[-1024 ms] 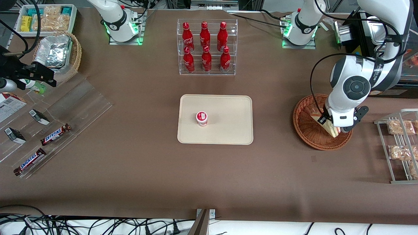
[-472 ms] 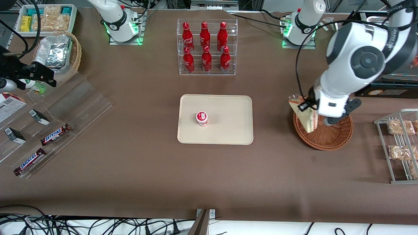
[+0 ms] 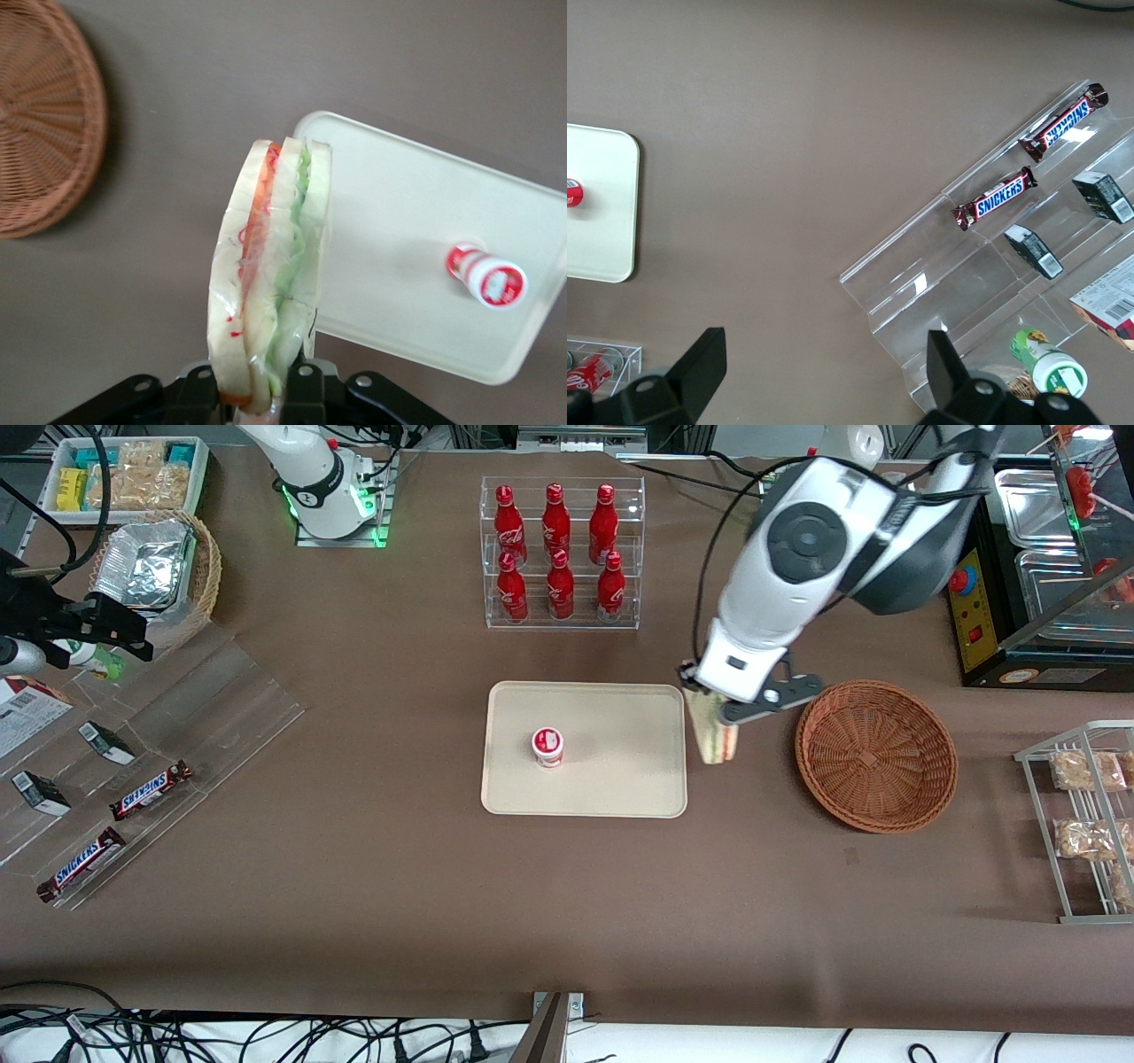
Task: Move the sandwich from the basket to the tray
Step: 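Lift the sandwich and carry it over the cream tray, then lower the sandwich onto the tray beside the yogurt bottle and release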
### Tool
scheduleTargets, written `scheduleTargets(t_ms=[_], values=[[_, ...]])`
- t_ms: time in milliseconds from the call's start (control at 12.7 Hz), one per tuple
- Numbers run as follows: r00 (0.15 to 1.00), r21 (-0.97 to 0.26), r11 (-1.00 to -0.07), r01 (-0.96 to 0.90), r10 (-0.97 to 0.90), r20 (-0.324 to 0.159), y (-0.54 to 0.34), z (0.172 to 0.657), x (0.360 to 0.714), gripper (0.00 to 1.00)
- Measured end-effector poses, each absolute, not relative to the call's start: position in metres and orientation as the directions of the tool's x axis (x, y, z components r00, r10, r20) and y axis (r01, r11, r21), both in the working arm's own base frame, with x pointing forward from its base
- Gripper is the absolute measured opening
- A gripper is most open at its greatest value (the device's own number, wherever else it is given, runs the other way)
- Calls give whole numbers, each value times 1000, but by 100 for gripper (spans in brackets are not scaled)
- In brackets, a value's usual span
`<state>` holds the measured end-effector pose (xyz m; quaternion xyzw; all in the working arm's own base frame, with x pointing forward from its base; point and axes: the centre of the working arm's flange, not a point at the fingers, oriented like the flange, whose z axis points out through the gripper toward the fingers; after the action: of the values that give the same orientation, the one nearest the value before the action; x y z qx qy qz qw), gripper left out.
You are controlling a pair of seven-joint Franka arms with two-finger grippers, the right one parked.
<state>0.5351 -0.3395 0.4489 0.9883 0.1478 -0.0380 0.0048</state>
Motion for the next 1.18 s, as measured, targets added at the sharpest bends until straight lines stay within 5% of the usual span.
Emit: scheduleTargets(t_ms=[551,1181], values=[[985,-21,-985,172,171,21,-437,346,508,24],[984,-68,-984,166,160,82,-436,279,506,24]])
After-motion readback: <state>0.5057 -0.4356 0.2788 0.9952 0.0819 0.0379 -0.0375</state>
